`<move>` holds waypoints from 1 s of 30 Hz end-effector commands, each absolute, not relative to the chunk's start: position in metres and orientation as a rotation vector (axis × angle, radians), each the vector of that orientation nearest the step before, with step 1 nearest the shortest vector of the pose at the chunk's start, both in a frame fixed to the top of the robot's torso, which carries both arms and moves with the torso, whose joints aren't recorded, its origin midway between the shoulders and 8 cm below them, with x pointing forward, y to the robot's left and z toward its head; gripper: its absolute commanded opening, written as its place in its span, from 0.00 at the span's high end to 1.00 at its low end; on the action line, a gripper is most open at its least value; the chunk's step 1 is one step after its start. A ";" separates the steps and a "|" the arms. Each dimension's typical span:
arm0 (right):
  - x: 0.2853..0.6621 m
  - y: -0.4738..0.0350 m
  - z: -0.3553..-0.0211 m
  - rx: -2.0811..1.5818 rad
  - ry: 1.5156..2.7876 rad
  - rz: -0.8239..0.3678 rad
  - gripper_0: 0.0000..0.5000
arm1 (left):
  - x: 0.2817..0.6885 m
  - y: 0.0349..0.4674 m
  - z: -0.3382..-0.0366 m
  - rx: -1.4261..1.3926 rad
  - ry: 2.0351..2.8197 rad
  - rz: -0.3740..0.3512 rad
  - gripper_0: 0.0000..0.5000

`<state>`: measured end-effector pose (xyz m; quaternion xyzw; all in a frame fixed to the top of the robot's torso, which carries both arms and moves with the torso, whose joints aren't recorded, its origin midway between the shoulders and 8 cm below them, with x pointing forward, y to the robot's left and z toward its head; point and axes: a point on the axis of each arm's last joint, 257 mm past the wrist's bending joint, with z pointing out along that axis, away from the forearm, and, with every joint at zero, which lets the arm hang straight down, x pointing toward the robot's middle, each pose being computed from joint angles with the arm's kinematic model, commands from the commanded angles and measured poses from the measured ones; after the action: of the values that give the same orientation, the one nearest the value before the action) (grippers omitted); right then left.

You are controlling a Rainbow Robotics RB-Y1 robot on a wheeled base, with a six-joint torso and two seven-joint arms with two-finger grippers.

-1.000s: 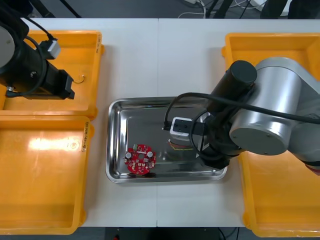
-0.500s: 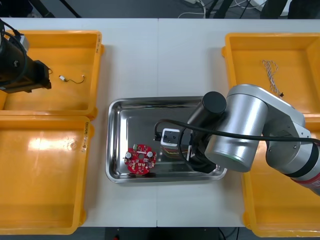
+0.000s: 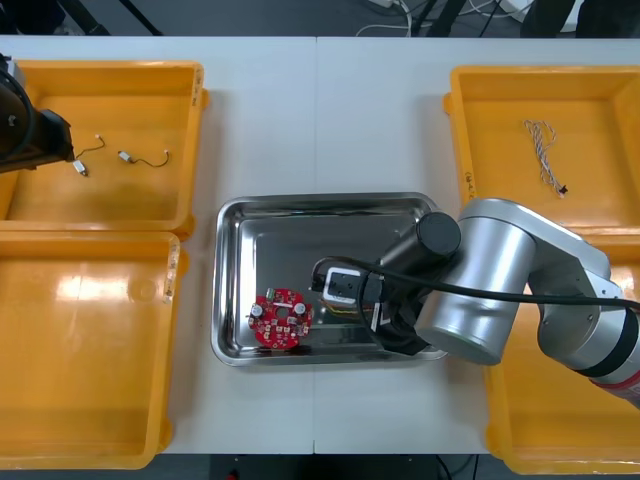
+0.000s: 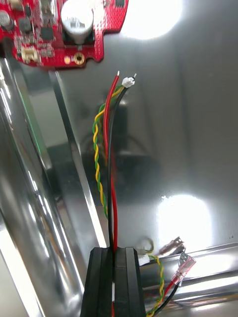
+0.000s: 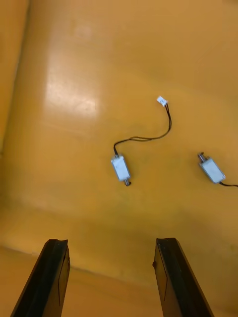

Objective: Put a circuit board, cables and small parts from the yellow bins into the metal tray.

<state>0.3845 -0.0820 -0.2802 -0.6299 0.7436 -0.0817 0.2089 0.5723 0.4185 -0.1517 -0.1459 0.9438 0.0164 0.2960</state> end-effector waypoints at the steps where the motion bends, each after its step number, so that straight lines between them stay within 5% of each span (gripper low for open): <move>1: 0.379 -0.096 -0.295 -1.851 2.006 -0.295 1.00 | 0.600 0.416 -0.117 -0.310 2.421 0.038 0.00; 16: 0.386 -0.099 -0.303 -1.853 1.983 -0.339 1.00 | 0.622 0.403 -0.142 -0.325 2.380 0.006 0.00; 19: 0.387 -0.100 -0.302 -1.854 1.978 -0.348 0.49 | 0.625 0.403 -0.147 -0.328 2.374 0.004 0.00; 20: 0.388 -0.099 -0.302 -1.853 1.977 -0.347 0.36 | 0.627 0.403 -0.148 -0.326 2.366 0.004 0.00; 21: 0.388 -0.099 -0.302 -1.852 1.977 -0.349 0.33 | 0.628 0.404 -0.149 -0.328 2.364 0.006 0.00; 23: 0.389 -0.100 -0.302 -1.850 1.978 -0.352 0.05 | 0.630 0.407 -0.152 -0.330 2.354 0.008 0.00; 30: 0.391 -0.101 -0.299 -1.841 1.981 -0.355 0.00 | 0.634 0.410 -0.152 -0.326 2.346 0.015 0.00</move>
<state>0.3894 -0.0937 -0.2997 -0.6541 0.7181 -0.1178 0.2062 0.6119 0.4212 -0.1904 -0.1772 0.9230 0.0014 0.3417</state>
